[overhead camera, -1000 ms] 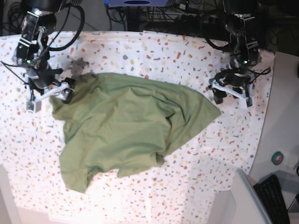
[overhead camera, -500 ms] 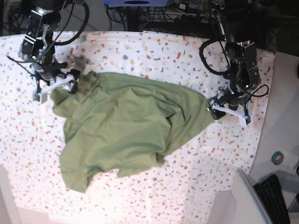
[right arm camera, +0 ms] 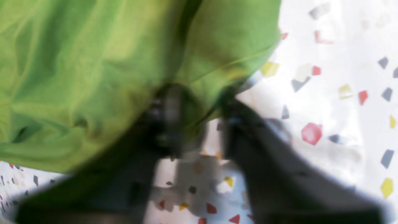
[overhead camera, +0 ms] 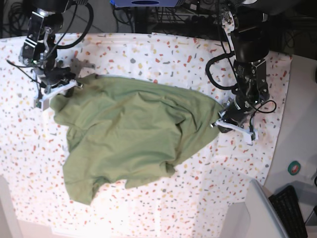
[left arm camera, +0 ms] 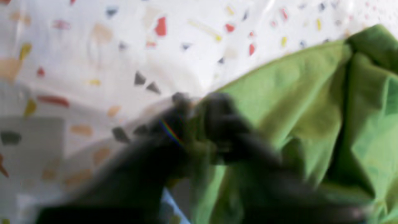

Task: Layout the t-shirt on the table in an organized manner, then fold the t-shirt properly
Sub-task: 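Lift the shirt with both grippers and drag it across the table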

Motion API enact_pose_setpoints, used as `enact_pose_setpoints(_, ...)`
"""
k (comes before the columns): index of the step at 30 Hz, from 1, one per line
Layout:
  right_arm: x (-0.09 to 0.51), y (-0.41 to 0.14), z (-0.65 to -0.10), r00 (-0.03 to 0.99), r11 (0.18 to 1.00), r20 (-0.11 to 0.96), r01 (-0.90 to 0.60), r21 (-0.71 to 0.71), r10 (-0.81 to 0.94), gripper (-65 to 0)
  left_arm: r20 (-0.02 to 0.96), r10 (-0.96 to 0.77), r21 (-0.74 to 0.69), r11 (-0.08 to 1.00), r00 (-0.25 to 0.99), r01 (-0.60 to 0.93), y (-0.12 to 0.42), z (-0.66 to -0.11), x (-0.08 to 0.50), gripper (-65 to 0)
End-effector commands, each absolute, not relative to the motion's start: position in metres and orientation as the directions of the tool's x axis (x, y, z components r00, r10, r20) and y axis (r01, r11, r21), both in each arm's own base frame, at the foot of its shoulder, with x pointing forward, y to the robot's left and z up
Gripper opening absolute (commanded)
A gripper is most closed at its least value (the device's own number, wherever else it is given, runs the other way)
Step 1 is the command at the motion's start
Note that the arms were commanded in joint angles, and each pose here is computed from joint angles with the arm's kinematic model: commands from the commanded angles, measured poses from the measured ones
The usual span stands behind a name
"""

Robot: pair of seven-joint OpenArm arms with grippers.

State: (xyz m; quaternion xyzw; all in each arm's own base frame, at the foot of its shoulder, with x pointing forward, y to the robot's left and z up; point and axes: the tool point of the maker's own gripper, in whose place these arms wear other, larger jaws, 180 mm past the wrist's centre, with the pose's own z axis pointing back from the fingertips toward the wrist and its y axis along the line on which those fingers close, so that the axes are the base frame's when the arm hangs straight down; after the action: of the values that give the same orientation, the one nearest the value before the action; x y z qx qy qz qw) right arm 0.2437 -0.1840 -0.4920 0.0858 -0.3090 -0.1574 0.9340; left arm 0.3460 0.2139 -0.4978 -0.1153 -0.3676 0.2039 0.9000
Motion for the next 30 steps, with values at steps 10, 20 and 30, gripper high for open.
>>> enact_pose_setpoints(10, 0.255, -0.214, -0.434, 0.667, 0.965, 0.698, 0.199, 0.172, -0.262, -65.0, 0.653, 0.305, -0.221, 0.952, 0.693, -0.212, 0.233, -0.462, 0.292, -65.0)
enact_pose_setpoints(20, 0.182, -0.228, -0.416, 0.707, 0.978, 0.682, 0.198, 0.064, -0.187, -65.0, 0.725, 0.145, -0.093, 0.989, 0.673, -0.113, 0.218, -0.395, 0.201, -65.0)
enact_pose_setpoints(30, 0.138, -0.286, -0.405, 0.607, 0.896, 0.687, 0.42, 0.148, -0.398, -65.0, 0.686, 0.314, -0.327, 0.939, 0.656, -0.108, 0.215, -0.381, 0.181, -65.0)
